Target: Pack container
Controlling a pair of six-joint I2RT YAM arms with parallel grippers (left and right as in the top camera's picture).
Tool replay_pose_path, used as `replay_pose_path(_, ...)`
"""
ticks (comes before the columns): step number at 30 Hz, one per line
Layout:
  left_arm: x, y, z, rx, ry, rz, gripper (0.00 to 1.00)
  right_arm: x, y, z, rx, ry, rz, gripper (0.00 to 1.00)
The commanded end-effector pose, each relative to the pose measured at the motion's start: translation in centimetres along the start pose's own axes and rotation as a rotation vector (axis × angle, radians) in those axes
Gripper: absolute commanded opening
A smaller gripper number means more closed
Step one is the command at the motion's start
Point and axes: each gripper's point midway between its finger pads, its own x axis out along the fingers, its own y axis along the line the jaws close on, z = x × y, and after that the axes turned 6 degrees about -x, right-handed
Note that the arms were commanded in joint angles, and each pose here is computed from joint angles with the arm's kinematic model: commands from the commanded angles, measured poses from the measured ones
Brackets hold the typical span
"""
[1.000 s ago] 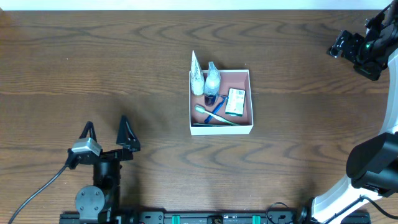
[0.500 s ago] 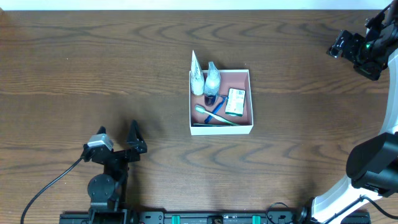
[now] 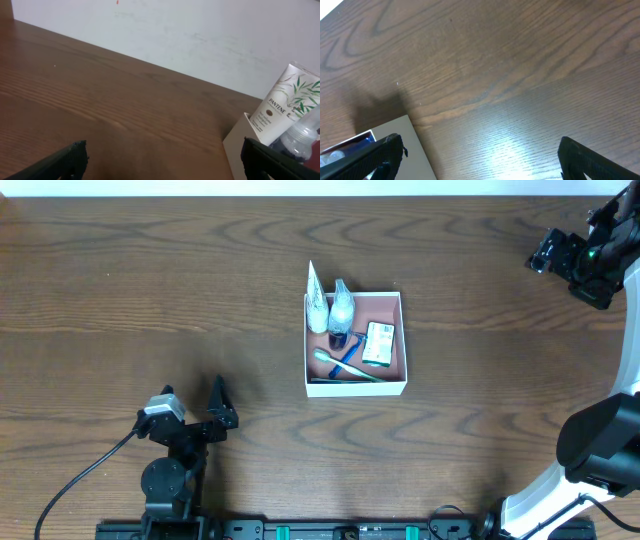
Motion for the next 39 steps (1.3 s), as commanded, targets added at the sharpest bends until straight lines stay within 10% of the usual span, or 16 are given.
replay_pose_path(1,0.1,1.0,-1.5,0.019,0.045,0.036,0.98,-0.6,0.0,0.3,0.012,-0.017,0.001,0.99)
replay_pose_path(25,0.1,1.0,-1.5,0.019,0.045,0.036,0.98,-1.0,0.2,0.3,0.007,-0.027,0.004,0.99)
replay_pose_path(39,0.1,1.0,-1.5,0.019,0.045,0.037,0.98,-17.2,7.1,-2.4,-0.229,-0.411,0.023,0.99)
